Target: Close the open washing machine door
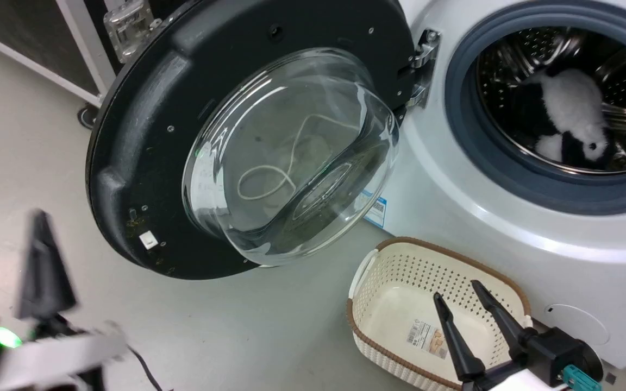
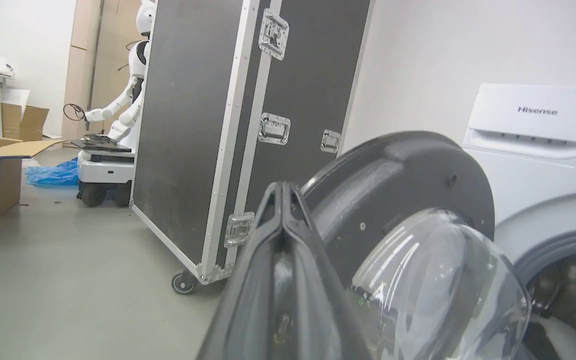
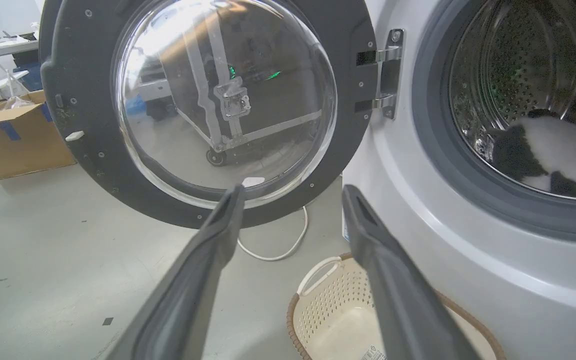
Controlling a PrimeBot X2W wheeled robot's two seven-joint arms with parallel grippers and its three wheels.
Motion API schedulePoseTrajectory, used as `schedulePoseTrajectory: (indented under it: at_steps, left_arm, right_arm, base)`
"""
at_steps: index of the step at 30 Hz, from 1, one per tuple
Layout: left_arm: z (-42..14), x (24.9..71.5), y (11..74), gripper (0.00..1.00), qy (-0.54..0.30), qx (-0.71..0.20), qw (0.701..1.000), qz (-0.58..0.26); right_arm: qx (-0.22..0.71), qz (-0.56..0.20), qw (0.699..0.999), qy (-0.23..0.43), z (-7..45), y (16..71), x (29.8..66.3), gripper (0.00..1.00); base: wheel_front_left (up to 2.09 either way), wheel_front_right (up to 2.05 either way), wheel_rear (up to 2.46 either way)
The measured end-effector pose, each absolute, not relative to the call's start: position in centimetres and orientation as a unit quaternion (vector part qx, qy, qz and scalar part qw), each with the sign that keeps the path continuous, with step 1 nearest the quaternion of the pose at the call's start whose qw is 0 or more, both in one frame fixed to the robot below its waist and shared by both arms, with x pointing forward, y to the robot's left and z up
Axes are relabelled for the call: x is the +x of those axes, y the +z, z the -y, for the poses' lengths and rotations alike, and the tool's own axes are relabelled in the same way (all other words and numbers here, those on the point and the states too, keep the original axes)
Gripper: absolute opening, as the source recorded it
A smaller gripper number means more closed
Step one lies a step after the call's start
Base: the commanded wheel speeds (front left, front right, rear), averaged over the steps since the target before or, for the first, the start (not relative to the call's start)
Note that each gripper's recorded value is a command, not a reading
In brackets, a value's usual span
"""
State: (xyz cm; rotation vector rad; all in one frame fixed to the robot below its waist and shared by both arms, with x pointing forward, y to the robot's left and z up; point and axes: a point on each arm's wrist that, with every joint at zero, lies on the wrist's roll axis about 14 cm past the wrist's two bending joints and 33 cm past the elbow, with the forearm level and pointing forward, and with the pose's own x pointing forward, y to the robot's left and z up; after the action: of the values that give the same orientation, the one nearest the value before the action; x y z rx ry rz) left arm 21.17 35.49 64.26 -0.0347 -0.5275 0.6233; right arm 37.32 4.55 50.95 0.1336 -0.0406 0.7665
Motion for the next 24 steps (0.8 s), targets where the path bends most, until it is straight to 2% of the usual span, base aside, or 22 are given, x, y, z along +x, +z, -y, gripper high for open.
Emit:
schedulePoseTrajectory:
  at_steps: [3, 5, 6, 7, 8, 9, 11, 12, 13, 14, 15, 16, 17, 18, 19, 21, 22, 23, 24]
  left_arm:
    - [-37.7, 20.8, 66.1, 0.0, 0.305, -0.045, 0.906, 0.291]
    - [-40.1, 21.0, 66.2, 0.0, 0.315, -0.102, 0.898, 0.289]
    - [-40.1, 21.0, 66.2, 0.0, 0.315, -0.102, 0.898, 0.289]
    - [-42.5, 21.9, 66.3, 0.0, 0.32, -0.168, 0.889, 0.281]
    - [-42.5, 21.9, 66.3, 0.0, 0.32, -0.168, 0.889, 0.281]
    - [-44.8, 22.7, 66.6, 0.0, 0.323, -0.207, 0.884, 0.268]
    - [-45.7, 23.3, 66.6, 0.0, 0.325, -0.234, 0.878, 0.262]
    - [-47.4, 24.4, 65.7, 0.0, 0.33, -0.284, 0.868, 0.237]
    - [-47.4, 24.4, 65.7, 0.0, 0.33, -0.284, 0.868, 0.237]
    - [-48.8, 25.4, 64.5, 0.0, 0.335, -0.357, 0.843, 0.224]
    - [-48.8, 25.4, 64.5, 0.0, 0.335, -0.357, 0.843, 0.224]
    - [-49.5, 26.6, 63.9, 0.0, 0.329, -0.421, 0.817, 0.217]
    - [-49.5, 26.6, 63.9, 0.0, 0.329, -0.421, 0.817, 0.217]
    - [-49.7, 28.2, 62.8, 0.0, 0.315, -0.499, 0.782, 0.199]
    - [-49.7, 28.2, 62.8, 0.0, 0.315, -0.499, 0.782, 0.199]
    - [-48.7, 30.5, 60.7, 0.0, 0.291, -0.568, 0.756, 0.143]
    - [-48.7, 30.5, 60.7, 0.0, 0.291, -0.568, 0.756, 0.143]
    - [-46.7, 32.8, 58.2, 0.0, 0.265, -0.599, 0.752, 0.065]
    - [-46.7, 32.8, 58.2, 0.0, 0.265, -0.599, 0.752, 0.065]
  right_arm:
    - [0.068, 0.013, 0.925, 0.374, -4.5, 50.4, 37.3, 1.0]
    - [0.07, 0.009, 0.924, 0.376, -4.7, 50.0, 37.3, 1.0]
    - [0.07, 0.009, 0.924, 0.376, -4.7, 50.0, 37.3, 1.0]
    - [0.074, 0.005, 0.923, 0.378, -4.7, 49.6, 37.3, 1.0]
    - [0.074, 0.005, 0.923, 0.378, -4.7, 49.6, 37.3, 1.0]
    - [0.074, 0.0, 0.924, 0.376, -4.5, 49.1, 37.5, 1.0]
    - [0.074, -0.002, 0.924, 0.375, -4.3, 48.9, 37.6, 1.0]
    - [0.076, -0.008, 0.924, 0.375, -4.1, 48.4, 37.8, 1.0]
    - [0.076, -0.008, 0.924, 0.375, -4.1, 48.4, 37.8, 1.0]
    - [0.077, -0.015, 0.923, 0.378, -4.1, 47.8, 37.8, 1.0]
    - [0.077, -0.015, 0.923, 0.378, -4.1, 47.8, 37.8, 1.0]
    - [0.08, -0.017, 0.922, 0.378, -4.0, 47.5, 37.9, 1.0]
    - [0.08, -0.017, 0.922, 0.378, -4.0, 47.5, 37.9, 1.0]
    - [0.081, -0.019, 0.923, 0.375, -3.7, 47.4, 38.0, 1.0]
    - [0.081, -0.019, 0.923, 0.375, -3.7, 47.4, 38.0, 1.0]
    - [0.08, -0.022, 0.924, 0.372, -3.3, 47.1, 38.3, 1.0]
    - [0.08, -0.022, 0.924, 0.372, -3.3, 47.1, 38.3, 1.0]
    - [0.08, -0.031, 0.926, 0.367, -2.7, 46.5, 38.4, 1.0]
    - [0.08, -0.031, 0.926, 0.367, -2.7, 46.5, 38.4, 1.0]
  base:
    - [0.0, 0.0, 0.0]
    - [0.0, 0.0, 0.0]
    - [0.0, 0.0, 0.0]
    - [0.0, 0.0, 0.0]
    - [0.0, 0.0, 0.0]
    - [0.0, 0.0, 0.0]
    - [0.0, 0.0, 0.0]
    - [0.0, 0.0, 0.0]
    - [0.0, 0.0, 0.0]
    - [0.0, 0.0, 0.0]
    - [0.0, 0.0, 0.0]
    - [0.0, 0.0, 0.0]
    - [0.0, 0.0, 0.0]
    - [0.0, 0.0, 0.0]
    - [0.0, 0.0, 0.0]
    - [0.0, 0.0, 0.0]
    - [0.0, 0.0, 0.0]
    - [0.0, 0.0, 0.0]
    - [0.0, 0.0, 0.0]
